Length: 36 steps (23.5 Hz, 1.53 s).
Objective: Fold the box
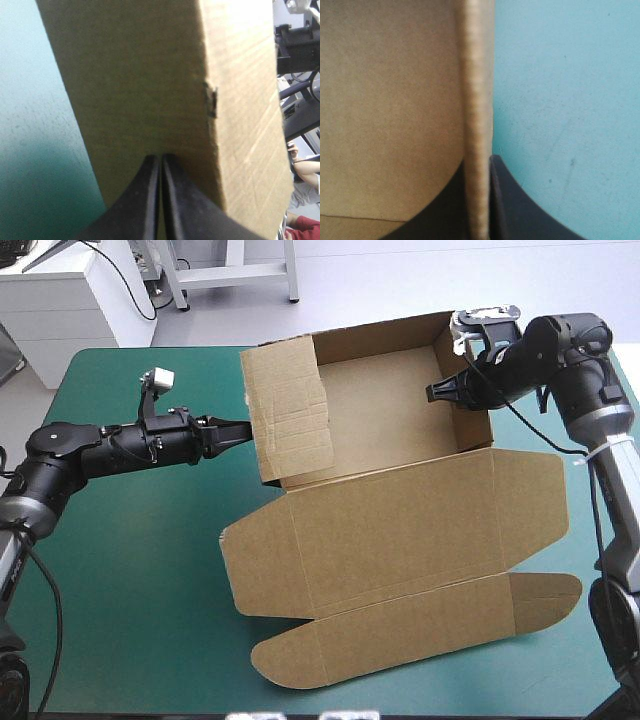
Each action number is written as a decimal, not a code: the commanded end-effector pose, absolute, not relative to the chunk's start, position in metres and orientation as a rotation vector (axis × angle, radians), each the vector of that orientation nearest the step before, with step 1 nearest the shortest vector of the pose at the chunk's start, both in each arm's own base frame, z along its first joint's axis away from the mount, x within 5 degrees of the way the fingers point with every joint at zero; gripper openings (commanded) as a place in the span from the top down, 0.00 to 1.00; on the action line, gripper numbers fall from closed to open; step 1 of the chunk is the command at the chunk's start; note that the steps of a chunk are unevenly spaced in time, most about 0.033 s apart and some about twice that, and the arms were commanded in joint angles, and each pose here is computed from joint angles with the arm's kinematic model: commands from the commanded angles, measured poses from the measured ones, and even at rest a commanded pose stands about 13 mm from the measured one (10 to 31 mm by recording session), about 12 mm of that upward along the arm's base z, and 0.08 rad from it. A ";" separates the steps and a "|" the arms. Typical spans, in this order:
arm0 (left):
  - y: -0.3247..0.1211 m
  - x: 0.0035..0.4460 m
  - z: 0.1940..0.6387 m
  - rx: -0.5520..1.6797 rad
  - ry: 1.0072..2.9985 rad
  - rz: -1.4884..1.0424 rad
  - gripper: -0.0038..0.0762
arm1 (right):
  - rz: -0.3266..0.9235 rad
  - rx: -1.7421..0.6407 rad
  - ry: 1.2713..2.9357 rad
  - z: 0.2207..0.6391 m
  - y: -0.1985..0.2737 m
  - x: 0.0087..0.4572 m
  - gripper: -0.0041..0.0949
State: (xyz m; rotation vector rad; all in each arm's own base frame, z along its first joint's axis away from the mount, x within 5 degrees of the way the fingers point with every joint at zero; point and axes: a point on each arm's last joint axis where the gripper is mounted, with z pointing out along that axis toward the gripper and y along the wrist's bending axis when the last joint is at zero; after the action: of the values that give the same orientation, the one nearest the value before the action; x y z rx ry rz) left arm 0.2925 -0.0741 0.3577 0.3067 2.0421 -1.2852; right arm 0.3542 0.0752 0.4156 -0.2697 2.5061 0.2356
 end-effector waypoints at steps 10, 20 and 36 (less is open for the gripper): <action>-0.080 0.280 0.400 0.381 1.933 -1.380 0.23 | 0.247 -0.248 2.379 0.442 0.073 0.345 0.96; -0.086 0.290 0.392 0.215 2.020 -1.221 0.27 | -0.032 -0.281 2.250 0.449 0.120 0.337 0.96; -0.113 0.299 0.379 -0.040 2.117 -0.906 0.33 | -0.005 -0.310 2.200 0.465 0.131 0.320 0.96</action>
State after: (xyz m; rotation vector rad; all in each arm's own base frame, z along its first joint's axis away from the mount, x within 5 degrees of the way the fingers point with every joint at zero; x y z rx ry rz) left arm 0.3028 -0.1148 0.3508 0.0237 2.2552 -0.8755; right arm 0.3402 0.1352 0.4247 -0.3275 2.3632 -0.0359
